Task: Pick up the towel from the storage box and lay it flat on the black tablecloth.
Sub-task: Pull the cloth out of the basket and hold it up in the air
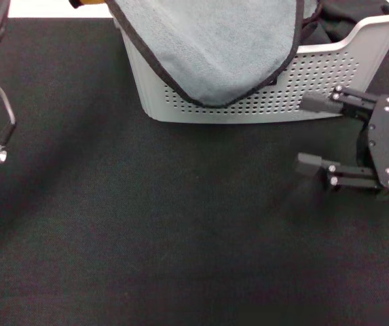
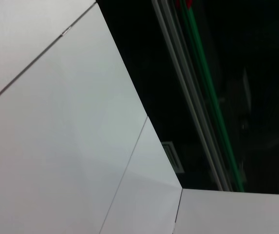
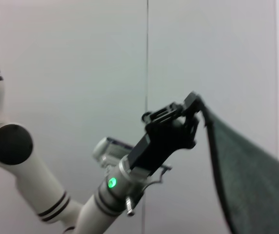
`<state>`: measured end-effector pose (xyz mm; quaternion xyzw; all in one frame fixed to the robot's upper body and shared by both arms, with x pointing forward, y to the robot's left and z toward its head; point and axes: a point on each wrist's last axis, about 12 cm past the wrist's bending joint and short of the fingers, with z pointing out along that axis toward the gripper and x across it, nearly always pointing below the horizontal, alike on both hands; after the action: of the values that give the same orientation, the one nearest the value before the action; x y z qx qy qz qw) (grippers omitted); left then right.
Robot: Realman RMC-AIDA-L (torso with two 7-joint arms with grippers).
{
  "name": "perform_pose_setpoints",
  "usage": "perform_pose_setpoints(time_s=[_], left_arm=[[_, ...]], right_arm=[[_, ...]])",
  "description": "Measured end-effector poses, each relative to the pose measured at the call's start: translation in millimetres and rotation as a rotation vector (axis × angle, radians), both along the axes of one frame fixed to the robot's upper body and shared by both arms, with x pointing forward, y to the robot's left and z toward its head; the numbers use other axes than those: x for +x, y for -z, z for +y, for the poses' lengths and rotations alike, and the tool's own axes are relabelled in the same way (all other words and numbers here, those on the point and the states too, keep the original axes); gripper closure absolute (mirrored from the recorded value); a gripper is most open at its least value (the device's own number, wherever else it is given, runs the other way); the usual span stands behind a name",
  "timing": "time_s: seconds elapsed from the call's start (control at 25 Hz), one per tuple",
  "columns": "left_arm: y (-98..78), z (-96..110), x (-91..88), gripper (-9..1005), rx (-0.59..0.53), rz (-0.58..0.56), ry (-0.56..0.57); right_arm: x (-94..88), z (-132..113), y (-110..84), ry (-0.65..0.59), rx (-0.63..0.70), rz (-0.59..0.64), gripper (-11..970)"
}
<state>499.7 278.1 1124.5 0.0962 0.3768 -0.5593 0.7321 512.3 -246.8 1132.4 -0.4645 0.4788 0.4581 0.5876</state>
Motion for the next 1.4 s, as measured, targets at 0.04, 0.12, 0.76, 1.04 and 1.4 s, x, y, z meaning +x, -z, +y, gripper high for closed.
perform_pose_setpoints(time_s=[0.04, 0.12, 0.76, 1.04, 1.4], left_arm=[[0.0, -1, 0.2, 967, 0.003, -0.002, 0.001], [0.2, -1, 0.2, 968, 0.004, -0.002, 0.002], [-49.4, -16, -16.8, 967, -0.177, -0.200, 0.283], [-48.4, -22, -17.3, 967, -0.215, -0.207, 0.275], [-20.5, -31, -7.5, 968, -0.178, -0.101, 0.169]], right_arm=[[-0.4, -1, 0.6, 0.011, 0.010, -0.015, 194], [-1.2, -1, 2.5, 0.031, 0.029, -0.048, 194], [-7.7, -1, 7.3, 0.082, 0.093, -0.136, 194], [-7.7, 9, 5.7, 0.053, 0.112, -0.154, 195], [-4.7, 39, 4.0, 0.005, 0.177, -0.187, 195]])
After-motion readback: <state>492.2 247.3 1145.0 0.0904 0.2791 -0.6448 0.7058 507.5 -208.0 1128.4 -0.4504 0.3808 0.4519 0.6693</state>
